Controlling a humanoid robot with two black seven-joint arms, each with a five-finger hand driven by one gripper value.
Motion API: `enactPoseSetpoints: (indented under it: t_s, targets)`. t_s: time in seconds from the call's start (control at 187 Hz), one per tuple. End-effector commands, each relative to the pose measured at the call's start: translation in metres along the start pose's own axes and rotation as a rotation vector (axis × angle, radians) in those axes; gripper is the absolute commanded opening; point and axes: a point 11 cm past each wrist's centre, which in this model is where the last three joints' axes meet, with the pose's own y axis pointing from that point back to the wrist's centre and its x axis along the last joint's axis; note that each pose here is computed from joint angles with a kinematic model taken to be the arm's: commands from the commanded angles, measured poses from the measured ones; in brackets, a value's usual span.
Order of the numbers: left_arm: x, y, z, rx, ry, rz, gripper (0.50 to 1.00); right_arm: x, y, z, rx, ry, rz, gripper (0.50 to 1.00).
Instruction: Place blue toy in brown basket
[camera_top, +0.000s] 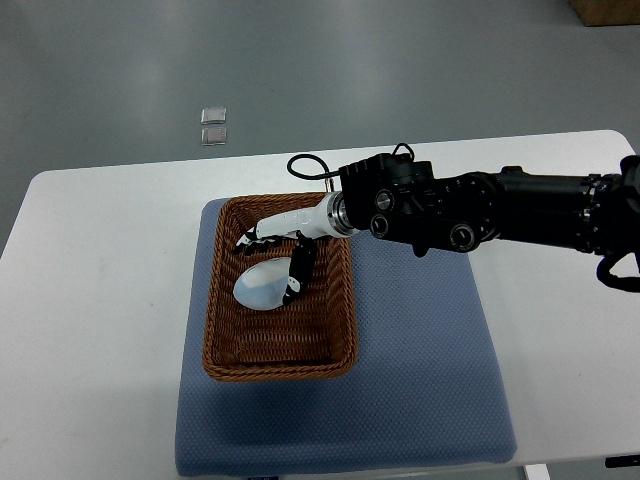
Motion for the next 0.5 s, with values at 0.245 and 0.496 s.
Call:
enactPoseSetpoints:
  t_s: [0.245,0.496]
  targets:
    - [0.001,0.0,0.0,-0.001,0.0,0.004,1.0,0.078,0.065,0.002,0.104,-0.149,0.13,0.909]
    - [0.0,0.0,0.0,0.0,-0.001,0.002,1.0,0.079,0.113,0.084,0.366,-0.794,0.367,0.911]
